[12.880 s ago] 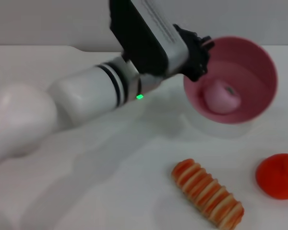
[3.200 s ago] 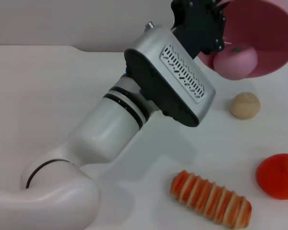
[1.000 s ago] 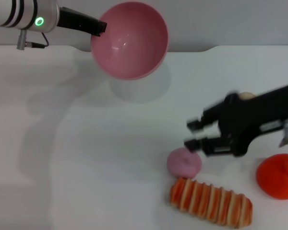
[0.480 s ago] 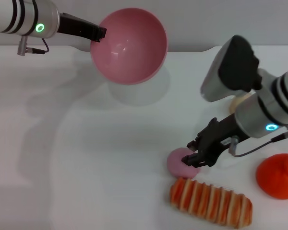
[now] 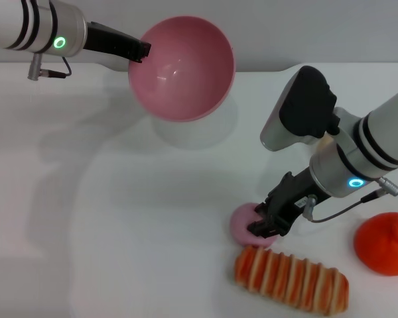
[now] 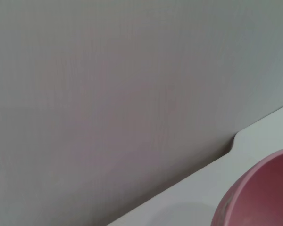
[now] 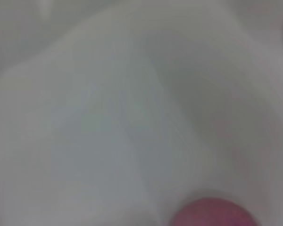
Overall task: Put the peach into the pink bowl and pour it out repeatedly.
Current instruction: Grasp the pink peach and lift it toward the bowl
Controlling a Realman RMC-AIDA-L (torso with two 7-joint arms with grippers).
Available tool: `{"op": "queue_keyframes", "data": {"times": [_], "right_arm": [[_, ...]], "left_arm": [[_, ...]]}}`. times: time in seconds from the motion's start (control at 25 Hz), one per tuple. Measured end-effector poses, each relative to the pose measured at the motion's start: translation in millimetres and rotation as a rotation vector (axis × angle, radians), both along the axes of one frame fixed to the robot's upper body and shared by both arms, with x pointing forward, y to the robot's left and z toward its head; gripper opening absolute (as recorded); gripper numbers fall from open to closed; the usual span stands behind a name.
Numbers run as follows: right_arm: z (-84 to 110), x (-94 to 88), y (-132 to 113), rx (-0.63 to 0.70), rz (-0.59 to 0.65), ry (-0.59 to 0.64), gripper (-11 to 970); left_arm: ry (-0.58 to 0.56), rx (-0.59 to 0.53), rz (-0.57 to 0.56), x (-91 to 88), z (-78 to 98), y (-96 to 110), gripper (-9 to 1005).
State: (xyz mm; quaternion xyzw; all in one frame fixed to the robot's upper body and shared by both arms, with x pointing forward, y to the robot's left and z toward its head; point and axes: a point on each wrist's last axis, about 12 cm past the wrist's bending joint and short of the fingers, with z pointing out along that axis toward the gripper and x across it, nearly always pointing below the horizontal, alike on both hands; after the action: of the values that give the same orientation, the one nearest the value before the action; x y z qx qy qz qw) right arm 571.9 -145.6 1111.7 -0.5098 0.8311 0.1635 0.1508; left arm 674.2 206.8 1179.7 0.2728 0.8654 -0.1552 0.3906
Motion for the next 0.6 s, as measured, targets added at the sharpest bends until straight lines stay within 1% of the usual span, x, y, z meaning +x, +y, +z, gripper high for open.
{"op": "queue_keyframes", "data": {"times": [0.12, 0.36, 0.6], "right_arm": [[-0.4, 0.9, 1.9, -0.004, 0.005, -0.002, 377], [-0.8, 1.2, 3.6, -0.009, 0.011, -0.018, 213], [0.0, 0.9, 4.2, -0.011, 0.016, -0.017, 105]], "left_arm": [[-0.002, 0.001, -0.001, -0.1, -0.4, -0.2, 42], [-0.005, 0.0, 0.002, 0.0, -1.5, -0.3, 42], [-0.007, 0.001, 0.003, 0.1, -1.5, -0.2, 42]]}}
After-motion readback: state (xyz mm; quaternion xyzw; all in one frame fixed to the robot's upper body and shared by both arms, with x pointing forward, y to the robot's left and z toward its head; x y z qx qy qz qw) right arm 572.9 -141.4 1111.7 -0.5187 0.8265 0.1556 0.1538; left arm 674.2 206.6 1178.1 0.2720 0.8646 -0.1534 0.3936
